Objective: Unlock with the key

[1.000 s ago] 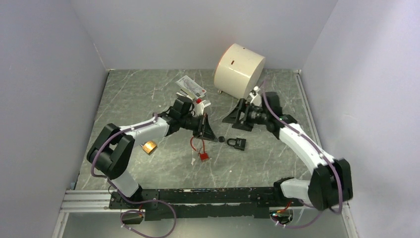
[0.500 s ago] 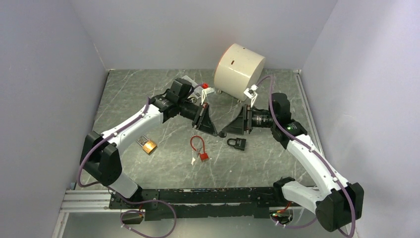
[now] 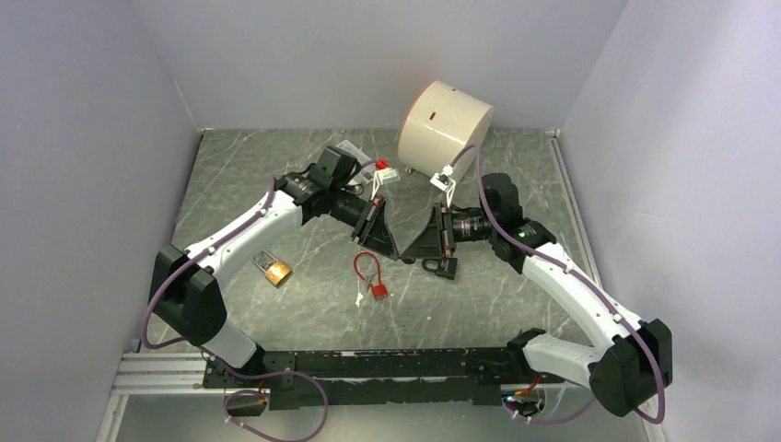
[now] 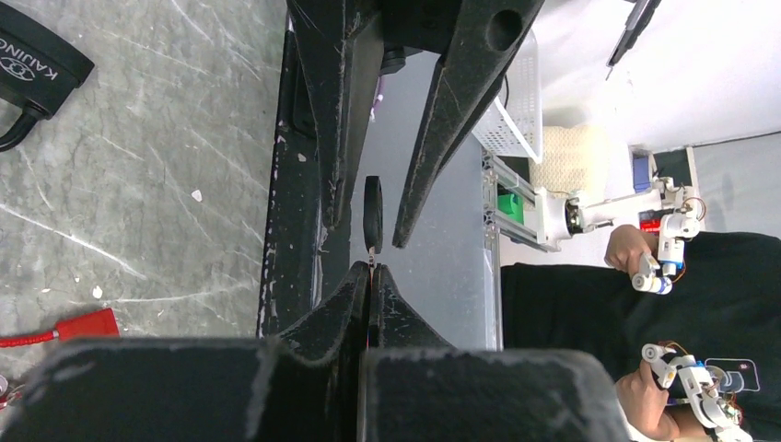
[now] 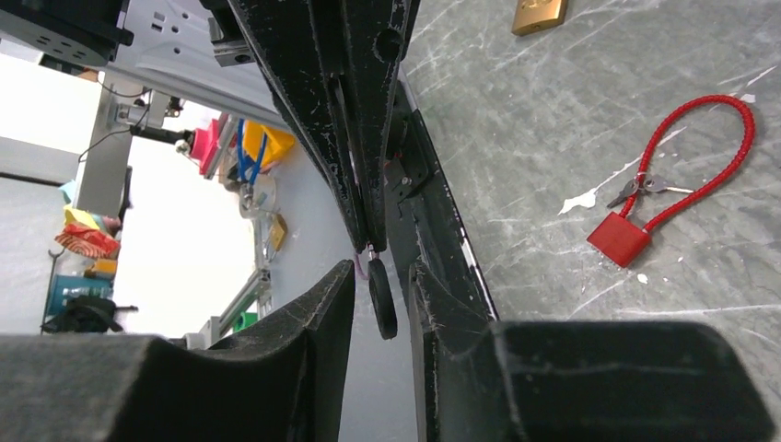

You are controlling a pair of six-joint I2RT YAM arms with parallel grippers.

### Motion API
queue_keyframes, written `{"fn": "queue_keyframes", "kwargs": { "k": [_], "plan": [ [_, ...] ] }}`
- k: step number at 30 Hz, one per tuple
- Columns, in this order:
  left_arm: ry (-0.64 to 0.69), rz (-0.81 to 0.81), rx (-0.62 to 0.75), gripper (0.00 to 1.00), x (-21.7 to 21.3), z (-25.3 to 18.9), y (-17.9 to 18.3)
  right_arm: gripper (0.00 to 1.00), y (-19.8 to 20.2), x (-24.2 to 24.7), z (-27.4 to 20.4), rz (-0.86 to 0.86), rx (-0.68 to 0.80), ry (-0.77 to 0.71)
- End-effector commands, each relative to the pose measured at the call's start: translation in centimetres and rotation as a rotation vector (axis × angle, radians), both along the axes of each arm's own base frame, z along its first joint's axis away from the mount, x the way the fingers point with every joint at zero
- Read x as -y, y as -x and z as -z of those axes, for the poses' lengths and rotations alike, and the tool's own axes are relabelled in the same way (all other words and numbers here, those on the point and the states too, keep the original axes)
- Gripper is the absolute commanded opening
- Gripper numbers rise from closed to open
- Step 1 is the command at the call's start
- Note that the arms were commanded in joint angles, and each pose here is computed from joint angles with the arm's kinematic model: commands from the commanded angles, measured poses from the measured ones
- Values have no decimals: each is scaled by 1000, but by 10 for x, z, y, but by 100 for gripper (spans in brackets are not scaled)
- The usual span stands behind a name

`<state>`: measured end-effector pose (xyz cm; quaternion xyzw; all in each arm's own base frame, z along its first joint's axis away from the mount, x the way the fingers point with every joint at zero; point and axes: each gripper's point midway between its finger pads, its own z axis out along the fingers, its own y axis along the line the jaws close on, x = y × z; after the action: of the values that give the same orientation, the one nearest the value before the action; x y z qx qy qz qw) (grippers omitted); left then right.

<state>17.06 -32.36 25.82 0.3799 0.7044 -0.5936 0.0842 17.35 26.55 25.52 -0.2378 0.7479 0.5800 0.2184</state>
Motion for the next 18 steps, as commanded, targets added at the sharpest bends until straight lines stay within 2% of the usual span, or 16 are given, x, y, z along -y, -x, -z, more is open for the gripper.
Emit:
{"fn": "queue_keyframes", "kwargs": {
  "k": [1,7,9,11,12,13,16,18],
  "plan": [
    [72,50,61,2,-1,-22,8,31,9,-1,-23,-63,79,-55],
    [85,45,78,3,-1,-28,7,26,18,-4,-19,-118,72,-43],
    [88,45,69,3,1,-29,6,17,17,-5,-16,-110,72,-31],
    [82,33,69,3,2,-28,4,0,14,-6,-16,-95,82,-34],
    [72,18,70,4,2,-26,2,0,10,-5,-16,-67,95,-23],
    [58,0,72,12,3,-24,-1,0,4,-5,-13,-28,103,-4],
    [-36,-121,105,54,2,-10,-18,0,-25,9,8,163,115,112],
    [-126,-272,118,73,1,9,-41,0,-47,28,31,329,91,215]
  ]
}}
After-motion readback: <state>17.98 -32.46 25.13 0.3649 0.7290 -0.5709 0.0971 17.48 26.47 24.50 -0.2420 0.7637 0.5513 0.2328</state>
